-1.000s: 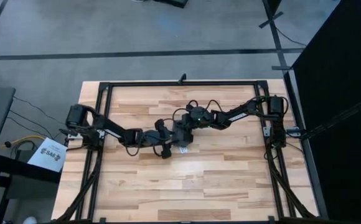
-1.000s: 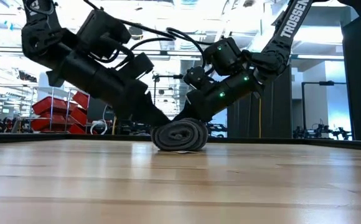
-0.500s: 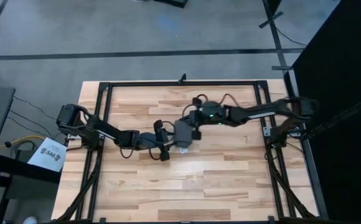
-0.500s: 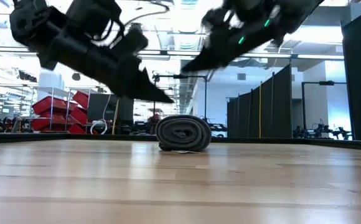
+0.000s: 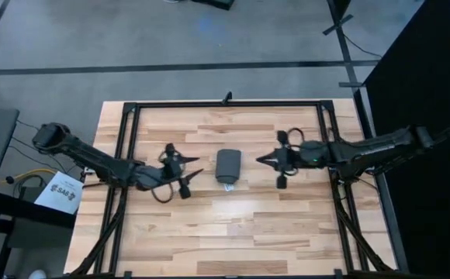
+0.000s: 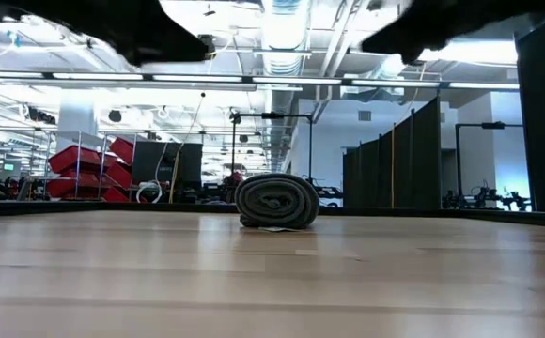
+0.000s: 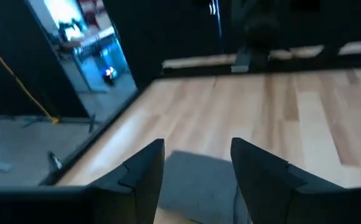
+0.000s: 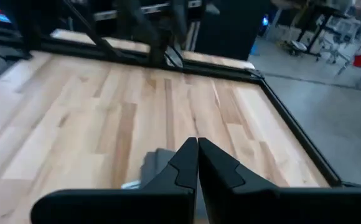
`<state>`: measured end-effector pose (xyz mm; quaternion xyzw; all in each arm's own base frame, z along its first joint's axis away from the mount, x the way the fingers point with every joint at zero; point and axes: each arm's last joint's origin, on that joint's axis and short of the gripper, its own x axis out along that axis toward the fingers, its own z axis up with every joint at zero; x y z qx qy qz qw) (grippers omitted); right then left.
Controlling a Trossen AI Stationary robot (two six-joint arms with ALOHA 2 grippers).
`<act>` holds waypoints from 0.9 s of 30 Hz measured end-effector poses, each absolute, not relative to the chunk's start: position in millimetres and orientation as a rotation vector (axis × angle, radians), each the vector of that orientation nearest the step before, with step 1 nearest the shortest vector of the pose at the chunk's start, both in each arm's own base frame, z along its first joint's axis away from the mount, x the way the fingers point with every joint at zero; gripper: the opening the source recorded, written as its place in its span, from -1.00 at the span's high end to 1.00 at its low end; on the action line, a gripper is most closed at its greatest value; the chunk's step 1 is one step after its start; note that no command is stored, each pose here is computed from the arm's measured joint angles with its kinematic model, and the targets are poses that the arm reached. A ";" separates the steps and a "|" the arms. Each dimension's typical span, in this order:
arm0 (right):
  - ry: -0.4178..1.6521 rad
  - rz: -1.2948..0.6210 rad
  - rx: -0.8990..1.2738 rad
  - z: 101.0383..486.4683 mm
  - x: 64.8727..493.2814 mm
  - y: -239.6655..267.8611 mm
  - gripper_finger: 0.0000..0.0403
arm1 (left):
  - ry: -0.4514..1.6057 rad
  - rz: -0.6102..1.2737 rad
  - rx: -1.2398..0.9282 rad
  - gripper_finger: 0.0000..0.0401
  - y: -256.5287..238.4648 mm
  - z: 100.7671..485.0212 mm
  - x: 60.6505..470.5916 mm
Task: Roll towel
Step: Return to Home Position
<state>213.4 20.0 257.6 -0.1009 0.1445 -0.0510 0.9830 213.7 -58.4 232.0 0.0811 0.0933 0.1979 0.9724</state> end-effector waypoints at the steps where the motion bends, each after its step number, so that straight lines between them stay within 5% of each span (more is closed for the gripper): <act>1: 0.271 -0.096 -0.201 255.2 205.3 20.8 1.00 | 0.161 0.383 0.147 0.14 -56.0 232.4 208.5; 7: 0.124 -0.160 -0.161 249.4 160.9 3.1 1.00 | 0.012 0.329 0.038 0.25 -19.6 211.7 181.2; 19: -0.002 -0.048 0.026 228.9 121.4 -30.6 1.00 | -0.079 0.338 0.014 0.96 29.0 204.3 155.8; 27: -0.192 -0.119 0.005 199.1 113.2 -33.1 1.00 | -0.074 0.394 -0.036 1.00 21.6 211.9 106.8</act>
